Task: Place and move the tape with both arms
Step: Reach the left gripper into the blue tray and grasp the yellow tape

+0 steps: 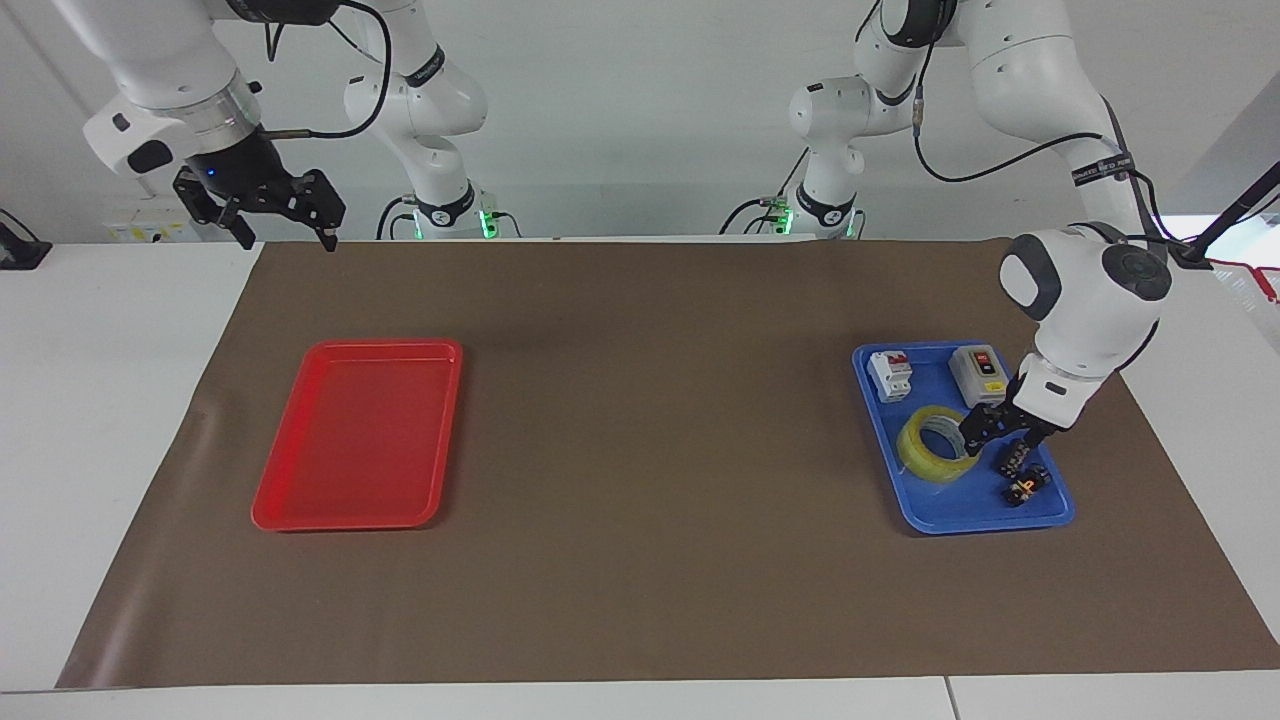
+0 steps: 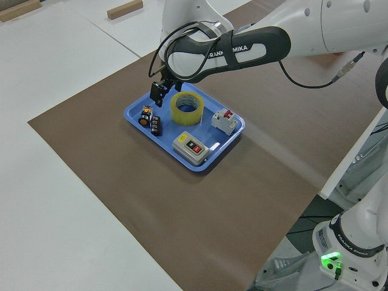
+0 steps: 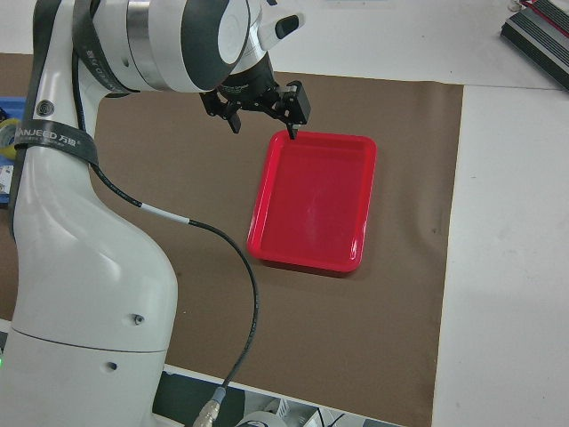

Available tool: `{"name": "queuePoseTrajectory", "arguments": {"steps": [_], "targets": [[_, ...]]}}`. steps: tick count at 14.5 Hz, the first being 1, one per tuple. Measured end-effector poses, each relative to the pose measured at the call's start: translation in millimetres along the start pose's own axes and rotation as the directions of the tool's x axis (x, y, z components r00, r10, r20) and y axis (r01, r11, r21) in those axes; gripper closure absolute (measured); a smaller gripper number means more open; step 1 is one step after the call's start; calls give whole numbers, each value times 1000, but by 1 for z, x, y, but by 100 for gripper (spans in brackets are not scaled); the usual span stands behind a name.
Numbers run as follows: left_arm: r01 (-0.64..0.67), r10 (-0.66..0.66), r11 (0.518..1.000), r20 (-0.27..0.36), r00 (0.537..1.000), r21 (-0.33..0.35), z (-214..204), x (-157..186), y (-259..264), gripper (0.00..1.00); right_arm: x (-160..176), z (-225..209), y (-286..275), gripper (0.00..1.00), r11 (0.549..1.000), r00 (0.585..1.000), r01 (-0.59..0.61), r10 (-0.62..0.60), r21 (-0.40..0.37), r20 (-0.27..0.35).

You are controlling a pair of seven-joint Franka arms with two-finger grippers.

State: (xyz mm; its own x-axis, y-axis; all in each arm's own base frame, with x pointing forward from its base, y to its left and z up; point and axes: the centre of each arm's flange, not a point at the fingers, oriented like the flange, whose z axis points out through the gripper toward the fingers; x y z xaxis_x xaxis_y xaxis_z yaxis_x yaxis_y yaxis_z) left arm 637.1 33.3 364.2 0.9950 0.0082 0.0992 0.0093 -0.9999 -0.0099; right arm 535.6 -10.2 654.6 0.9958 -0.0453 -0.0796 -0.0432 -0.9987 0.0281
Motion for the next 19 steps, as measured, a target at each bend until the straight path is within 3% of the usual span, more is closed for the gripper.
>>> {"name": "queuePoseTrajectory", "arguments": {"steps": [7, 8, 11, 14, 19], "targets": [[-5, 6, 1000, 64, 998, -4, 33, -23, 2, 0, 0, 0, 0, 0, 1000, 1000, 0, 0, 0, 0], [-7, 7, 1000, 68, 998, -4, 35, -24, 3, 6, 0, 0, 0, 0, 1000, 1000, 0, 0, 0, 0], [-2, 3, 1000, 73, 997, -4, 42, -29, 4, 45, 0, 0, 0, 0, 1000, 1000, 0, 0, 0, 0], [-1, 1, 1000, 69, 998, -4, 42, -29, 4, 78, 0, 0, 0, 0, 1000, 1000, 0, 0, 0, 0], [-3, 3, 1000, 64, 998, -4, 39, -29, 5, 79, 0, 0, 0, 0, 1000, 1000, 0, 0, 0, 0]]}}
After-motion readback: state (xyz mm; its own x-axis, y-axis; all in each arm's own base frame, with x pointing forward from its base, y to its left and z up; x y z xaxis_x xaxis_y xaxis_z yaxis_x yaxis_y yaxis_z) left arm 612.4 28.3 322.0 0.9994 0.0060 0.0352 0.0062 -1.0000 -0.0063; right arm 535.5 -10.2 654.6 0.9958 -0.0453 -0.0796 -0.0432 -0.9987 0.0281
